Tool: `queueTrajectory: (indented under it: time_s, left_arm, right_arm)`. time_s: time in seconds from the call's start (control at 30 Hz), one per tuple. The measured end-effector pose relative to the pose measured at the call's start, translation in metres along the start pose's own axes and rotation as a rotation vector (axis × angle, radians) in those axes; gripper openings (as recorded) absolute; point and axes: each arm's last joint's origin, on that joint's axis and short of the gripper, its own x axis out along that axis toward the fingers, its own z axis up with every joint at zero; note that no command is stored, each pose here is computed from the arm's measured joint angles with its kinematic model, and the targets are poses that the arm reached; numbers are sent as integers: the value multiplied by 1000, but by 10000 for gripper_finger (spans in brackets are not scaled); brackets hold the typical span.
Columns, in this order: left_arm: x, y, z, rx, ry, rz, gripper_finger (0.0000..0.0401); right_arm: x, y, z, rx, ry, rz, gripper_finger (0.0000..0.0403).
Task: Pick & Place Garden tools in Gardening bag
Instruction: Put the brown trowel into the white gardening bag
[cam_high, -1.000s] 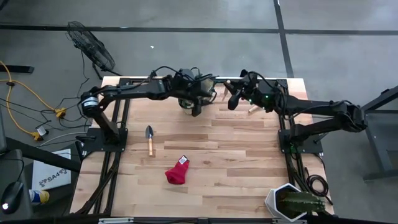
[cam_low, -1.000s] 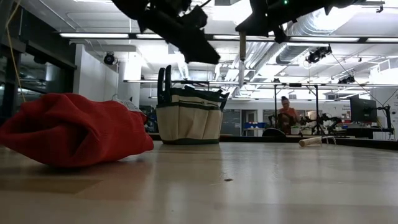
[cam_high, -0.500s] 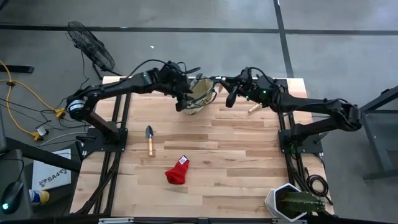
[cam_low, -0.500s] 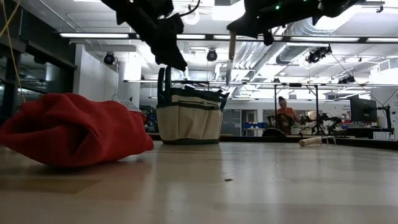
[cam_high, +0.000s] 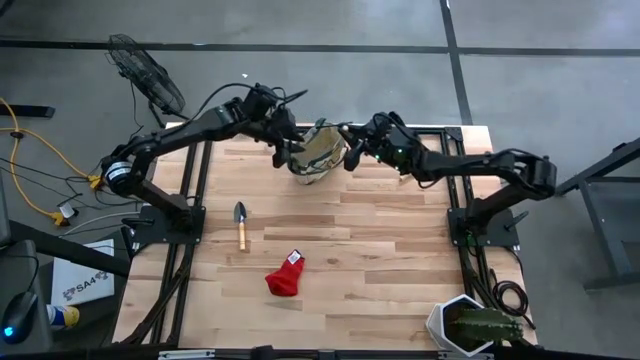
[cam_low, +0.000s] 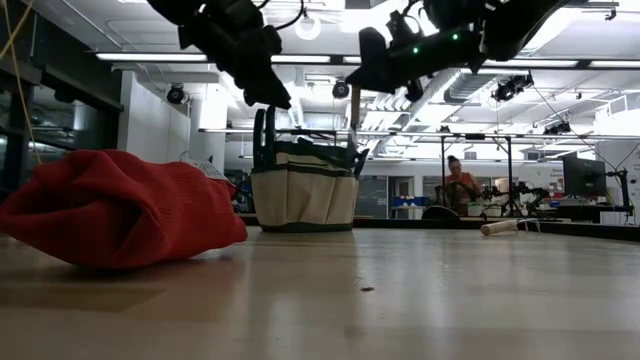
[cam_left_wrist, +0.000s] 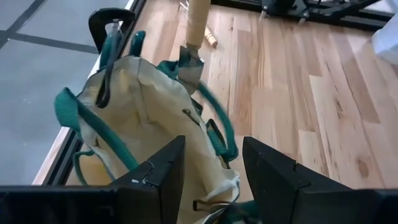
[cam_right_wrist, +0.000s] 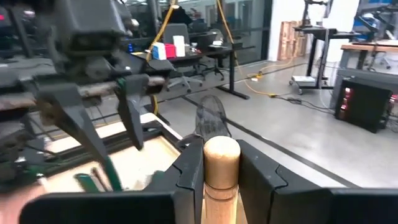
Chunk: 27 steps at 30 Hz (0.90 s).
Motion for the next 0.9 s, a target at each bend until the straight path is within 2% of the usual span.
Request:
queueTrajectory:
  time_s: [0.27,0.63,0.9]
  left_arm:
    - [-3,6,2,5,-48,-31,156]
    - [-3,6,6,43,-92,-47,156]
    - [-3,7,8,59,-108,-42,156]
  right_arm:
    - [3,-5,-1,3,-7,-26,60]
    - [3,-4,0,12,-19,-5,60]
    - [16,-2,-19,10,5,-12,60]
